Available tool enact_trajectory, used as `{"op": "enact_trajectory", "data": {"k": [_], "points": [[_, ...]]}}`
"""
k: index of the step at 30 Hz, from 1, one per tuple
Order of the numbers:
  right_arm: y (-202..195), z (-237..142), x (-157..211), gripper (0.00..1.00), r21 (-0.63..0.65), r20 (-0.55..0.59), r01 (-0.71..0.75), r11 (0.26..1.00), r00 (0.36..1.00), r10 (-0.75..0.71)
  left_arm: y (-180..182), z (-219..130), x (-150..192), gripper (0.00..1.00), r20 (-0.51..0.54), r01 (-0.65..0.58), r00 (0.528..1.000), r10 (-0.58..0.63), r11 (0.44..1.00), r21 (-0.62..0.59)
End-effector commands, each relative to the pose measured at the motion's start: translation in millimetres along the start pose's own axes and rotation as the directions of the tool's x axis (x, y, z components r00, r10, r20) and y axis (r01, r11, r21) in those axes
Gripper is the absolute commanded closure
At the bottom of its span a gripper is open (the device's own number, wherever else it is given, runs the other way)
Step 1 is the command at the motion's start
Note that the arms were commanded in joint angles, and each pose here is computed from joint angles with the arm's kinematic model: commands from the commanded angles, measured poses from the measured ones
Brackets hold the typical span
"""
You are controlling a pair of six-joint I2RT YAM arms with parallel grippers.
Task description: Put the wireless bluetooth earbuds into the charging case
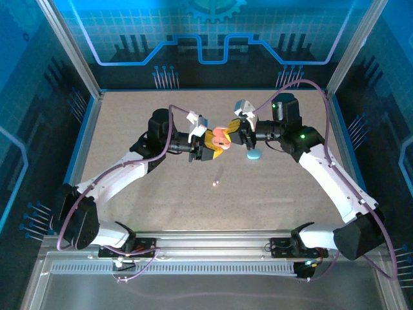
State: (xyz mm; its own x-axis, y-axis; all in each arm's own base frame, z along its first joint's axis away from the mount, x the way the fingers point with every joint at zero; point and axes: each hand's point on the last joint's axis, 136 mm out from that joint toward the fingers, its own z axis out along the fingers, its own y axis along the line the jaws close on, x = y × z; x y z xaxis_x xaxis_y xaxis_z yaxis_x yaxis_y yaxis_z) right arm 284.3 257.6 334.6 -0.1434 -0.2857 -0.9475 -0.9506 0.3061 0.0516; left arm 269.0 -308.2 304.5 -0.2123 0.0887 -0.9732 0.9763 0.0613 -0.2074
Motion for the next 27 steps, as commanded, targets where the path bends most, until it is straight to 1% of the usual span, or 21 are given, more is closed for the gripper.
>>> {"op": "enact_trajectory", "data": {"k": [1, 7, 15, 27], "points": [[9.9, -2.9, -11.7, 0.86, -0.041, 0.029, 0.015, 0.999, 0.999, -0.014, -2.0, 0.8, -4.7, 0.58, 0.017, -0.024, 1.0, 0.024, 1.0, 0.008], [8.3, -2.3, -12.7, 0.88, -0.033, 0.036, 0.014, 0.999, 0.999, -0.012, 0.5, 2.7, -5.6, 0.52, 0.017, -0.008, 1.0, 0.008, 1.0, 0.009], [7.5, -1.7, -12.8, 0.88, -0.022, 0.041, 0.024, 0.999, 0.999, -0.023, 3.5, 4.4, -6.6, 0.5, 0.02, 0.0, 1.0, 0.0, 1.0, 0.0], [1.1, -1.5, -11.7, 0.87, 0.024, 0.041, 0.027, 0.999, 0.999, -0.027, 7.1, 5.8, -8.3, 0.41, 0.025, -0.002, 1.0, 0.002, 1.0, -0.014]]}}
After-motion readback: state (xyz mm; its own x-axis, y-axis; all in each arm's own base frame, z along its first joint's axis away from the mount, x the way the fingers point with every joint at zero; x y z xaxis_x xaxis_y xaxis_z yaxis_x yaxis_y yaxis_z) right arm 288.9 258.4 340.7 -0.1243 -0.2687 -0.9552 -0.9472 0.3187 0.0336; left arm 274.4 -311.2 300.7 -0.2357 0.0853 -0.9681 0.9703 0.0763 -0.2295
